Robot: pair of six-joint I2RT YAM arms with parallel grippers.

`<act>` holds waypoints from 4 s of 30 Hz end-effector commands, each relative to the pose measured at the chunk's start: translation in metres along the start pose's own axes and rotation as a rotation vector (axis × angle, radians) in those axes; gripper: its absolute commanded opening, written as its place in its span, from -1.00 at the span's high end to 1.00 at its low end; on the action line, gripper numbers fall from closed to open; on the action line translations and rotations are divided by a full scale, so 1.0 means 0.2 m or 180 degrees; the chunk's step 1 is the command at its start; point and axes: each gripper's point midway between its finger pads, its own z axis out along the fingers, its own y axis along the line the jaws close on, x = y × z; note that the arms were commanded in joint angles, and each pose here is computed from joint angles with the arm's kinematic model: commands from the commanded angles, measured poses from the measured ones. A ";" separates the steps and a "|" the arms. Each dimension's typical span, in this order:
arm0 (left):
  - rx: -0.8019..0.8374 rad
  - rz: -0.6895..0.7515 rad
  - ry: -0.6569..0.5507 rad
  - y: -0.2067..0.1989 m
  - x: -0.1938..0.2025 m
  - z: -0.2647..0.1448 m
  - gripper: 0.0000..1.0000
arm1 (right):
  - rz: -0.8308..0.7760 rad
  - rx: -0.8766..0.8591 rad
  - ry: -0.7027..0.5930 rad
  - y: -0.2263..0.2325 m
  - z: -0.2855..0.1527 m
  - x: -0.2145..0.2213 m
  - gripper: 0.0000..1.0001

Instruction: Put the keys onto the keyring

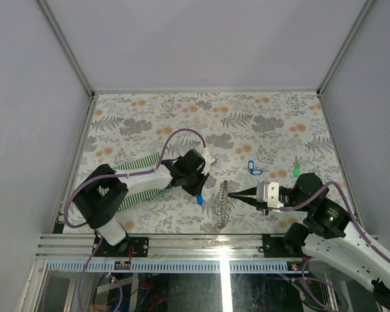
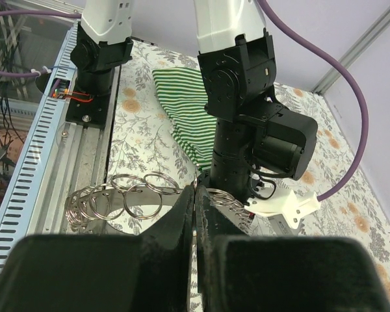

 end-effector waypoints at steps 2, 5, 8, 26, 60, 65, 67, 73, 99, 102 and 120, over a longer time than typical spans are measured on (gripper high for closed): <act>0.0116 0.0125 -0.0208 -0.04 -0.12 0.00 0.66 | -0.0139 0.0030 -0.0300 -0.03 -0.01 -0.17 1.00; 0.0135 0.0138 -0.0203 -0.05 -0.12 0.00 0.85 | -0.0130 0.0028 -0.0298 -0.04 -0.01 -0.17 1.00; 0.0140 0.0139 -0.0209 -0.05 -0.12 0.00 1.00 | -0.0124 0.0026 -0.0292 -0.03 -0.01 -0.17 1.00; 0.0448 0.0514 -0.1184 -0.21 -0.36 -0.44 1.00 | 0.0053 -0.0028 -0.0233 -0.04 0.02 -0.19 1.00; 0.1131 0.1458 -0.2895 -0.60 -0.65 -1.45 1.00 | 0.0250 -0.0323 -0.0572 -0.04 0.15 -0.28 1.00; 0.1298 0.1948 -0.3077 -0.67 -0.58 -1.53 1.00 | 0.0248 -0.0414 -0.0766 -0.03 0.16 -0.34 1.00; 0.1331 0.2111 -0.3149 -0.68 -0.56 -1.57 1.00 | 0.0268 -0.0437 -0.0929 -0.03 0.17 -0.38 1.00; 0.1444 0.2488 -0.3239 -0.73 -0.48 -1.64 1.00 | 0.0423 -0.0547 -0.1284 -0.02 0.19 -0.46 1.00; 0.1500 0.2391 -0.3317 -0.73 -0.47 -1.62 1.00 | 0.1746 -0.0420 -0.1196 -0.13 0.25 -0.55 1.00; 0.1514 0.2403 -0.3306 -0.72 -0.47 -1.61 1.00 | 0.1742 -0.0465 -0.1117 -0.12 0.27 -0.53 1.00; 0.1538 0.2397 -0.3326 -0.62 -0.52 -1.63 1.00 | 0.1712 -0.0665 -0.1308 -0.27 0.22 -0.52 1.00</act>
